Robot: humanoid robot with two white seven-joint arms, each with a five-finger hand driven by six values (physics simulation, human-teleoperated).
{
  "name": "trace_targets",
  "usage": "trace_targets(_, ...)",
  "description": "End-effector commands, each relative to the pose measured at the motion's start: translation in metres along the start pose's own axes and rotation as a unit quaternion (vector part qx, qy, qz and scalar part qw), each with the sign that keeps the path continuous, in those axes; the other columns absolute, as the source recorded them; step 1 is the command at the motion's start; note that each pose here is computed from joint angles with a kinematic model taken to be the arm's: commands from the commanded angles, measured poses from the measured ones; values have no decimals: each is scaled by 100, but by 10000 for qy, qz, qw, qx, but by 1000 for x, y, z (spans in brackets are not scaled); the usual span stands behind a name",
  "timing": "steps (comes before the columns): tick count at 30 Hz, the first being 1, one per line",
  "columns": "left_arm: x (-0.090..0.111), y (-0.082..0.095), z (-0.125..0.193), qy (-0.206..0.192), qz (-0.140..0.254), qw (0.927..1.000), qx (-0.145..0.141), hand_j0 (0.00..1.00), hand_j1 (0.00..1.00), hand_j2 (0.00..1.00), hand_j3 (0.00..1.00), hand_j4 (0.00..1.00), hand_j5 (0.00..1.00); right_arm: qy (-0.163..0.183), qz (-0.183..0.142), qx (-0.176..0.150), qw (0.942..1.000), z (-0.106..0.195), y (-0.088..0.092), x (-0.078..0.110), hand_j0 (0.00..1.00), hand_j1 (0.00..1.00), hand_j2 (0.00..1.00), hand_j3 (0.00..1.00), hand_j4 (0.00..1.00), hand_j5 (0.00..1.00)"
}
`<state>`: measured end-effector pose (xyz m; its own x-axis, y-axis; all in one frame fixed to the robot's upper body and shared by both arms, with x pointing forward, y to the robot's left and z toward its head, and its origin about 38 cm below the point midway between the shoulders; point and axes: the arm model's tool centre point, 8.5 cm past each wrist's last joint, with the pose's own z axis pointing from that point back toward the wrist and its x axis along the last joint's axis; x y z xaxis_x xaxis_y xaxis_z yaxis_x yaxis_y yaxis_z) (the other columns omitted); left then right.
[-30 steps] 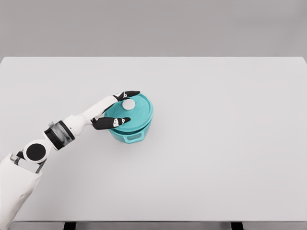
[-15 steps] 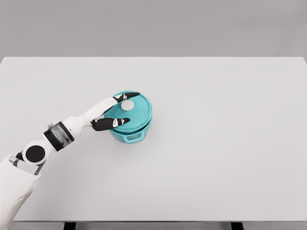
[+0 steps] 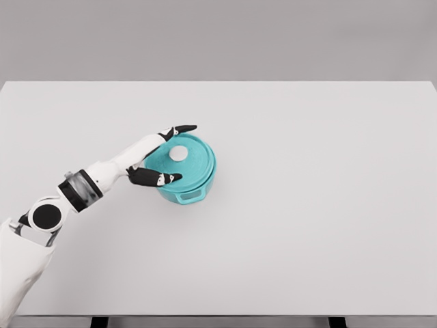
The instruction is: Cover the pot with left arm
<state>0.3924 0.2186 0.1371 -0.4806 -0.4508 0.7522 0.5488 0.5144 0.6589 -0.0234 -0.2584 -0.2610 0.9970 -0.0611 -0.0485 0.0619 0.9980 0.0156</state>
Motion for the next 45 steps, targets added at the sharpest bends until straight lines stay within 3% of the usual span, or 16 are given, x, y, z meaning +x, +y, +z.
trace_targets(1, 0, 1, 0, -11, 11, 10000, 14, 100, 100, 100, 100, 100, 100, 0, 1, 1, 10000, 0, 0, 0, 100, 100, 100, 100, 100, 100)
trace_targets(16, 6, 14, 0, -90, -86, 9998, 169, 100, 100, 100, 100, 100, 100, 7, 0, 1, 10000, 0, 0, -1, 100, 100, 100, 100, 100, 100)
trace_targets(23, 26, 26, -1, -350, -258, 9987, 278, 100, 100, 100, 100, 100, 100, 7, 0, 1, 10000, 0, 0, -1, 100, 100, 100, 100, 100, 100)
trace_targets(30, 35, 60, 23, -374, -573, 9958, 605, 100, 100, 100, 100, 100, 100, 0, 1, 1, 10000, 0, 0, 0, 100, 100, 100, 100, 100, 100)
trace_targets(34, 26, 101, 64, 12, -901, 9912, 970, 100, 100, 100, 100, 100, 100, 7, 0, 1, 10000, 0, 0, -1, 100, 100, 100, 100, 100, 100)
trace_targets(35, 20, 118, 85, 215, -957, 9872, 1258, 100, 100, 100, 100, 100, 100, 7, 0, 1, 10000, 0, 0, -1, 100, 100, 100, 100, 100, 100)
trace_targets(38, 8, 146, 113, 568, -1045, 9797, 1614, 100, 100, 100, 100, 100, 100, 7, 0, 1, 10000, 0, 0, -1, 100, 100, 100, 100, 100, 100)
trace_targets(40, 5, 154, 121, 651, -1051, 9767, 1753, 100, 100, 100, 100, 100, 100, 0, 1, 1, 10000, 0, 0, 0, 100, 100, 100, 100, 100, 100)
trace_targets(45, 4, 153, 120, 665, -1056, 9769, 1735, 100, 100, 100, 100, 100, 100, 7, 0, 1, 10000, 0, 0, -1, 100, 100, 100, 100, 100, 100)
